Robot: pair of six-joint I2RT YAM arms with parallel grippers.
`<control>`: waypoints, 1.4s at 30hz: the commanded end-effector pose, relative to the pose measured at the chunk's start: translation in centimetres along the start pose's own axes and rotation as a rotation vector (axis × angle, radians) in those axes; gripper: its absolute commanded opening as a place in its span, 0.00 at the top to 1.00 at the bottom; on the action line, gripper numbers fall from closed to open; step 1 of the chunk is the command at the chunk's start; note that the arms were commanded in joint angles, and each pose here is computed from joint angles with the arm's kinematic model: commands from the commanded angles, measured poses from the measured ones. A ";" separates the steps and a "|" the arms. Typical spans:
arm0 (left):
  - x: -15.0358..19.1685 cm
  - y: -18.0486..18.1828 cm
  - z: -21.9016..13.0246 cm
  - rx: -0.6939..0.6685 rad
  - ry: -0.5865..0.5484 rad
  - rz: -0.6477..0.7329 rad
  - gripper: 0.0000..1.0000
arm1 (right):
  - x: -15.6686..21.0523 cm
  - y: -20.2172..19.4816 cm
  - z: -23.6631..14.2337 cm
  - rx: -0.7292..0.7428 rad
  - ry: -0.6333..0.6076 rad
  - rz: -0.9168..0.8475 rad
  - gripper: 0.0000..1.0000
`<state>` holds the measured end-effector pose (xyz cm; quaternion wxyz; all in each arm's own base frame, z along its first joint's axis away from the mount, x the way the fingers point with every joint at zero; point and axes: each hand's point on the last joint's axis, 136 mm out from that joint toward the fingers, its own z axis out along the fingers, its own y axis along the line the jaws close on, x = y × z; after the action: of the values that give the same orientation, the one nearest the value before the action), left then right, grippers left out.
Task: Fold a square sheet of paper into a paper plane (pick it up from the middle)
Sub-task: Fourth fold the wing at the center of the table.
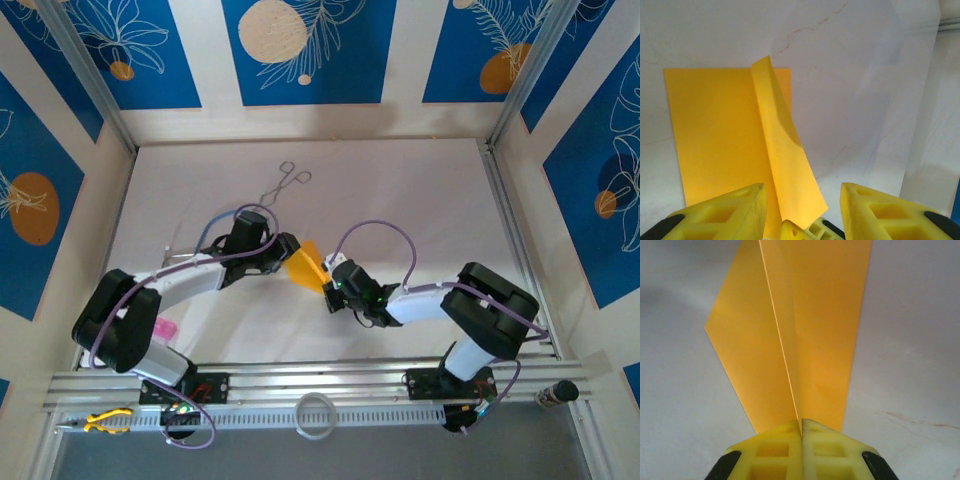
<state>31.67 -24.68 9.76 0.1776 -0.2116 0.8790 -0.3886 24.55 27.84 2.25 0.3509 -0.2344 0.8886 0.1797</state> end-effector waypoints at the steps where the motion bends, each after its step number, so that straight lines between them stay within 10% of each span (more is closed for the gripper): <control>1: -0.8 0.0 -0.6 -0.014 -0.032 0.022 0.57 | 0.5 0.6 0.6 -0.050 0.027 0.057 0.96; 42: 2.0 -0.4 3.7 0.142 0.143 0.025 0.92 | 1.2 1.4 0.7 -0.446 0.318 0.596 0.97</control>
<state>31.46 -27.15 6.77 0.1344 -0.1791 0.8726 -0.4340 24.47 28.95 1.97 0.1232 -0.0720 0.8951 0.4224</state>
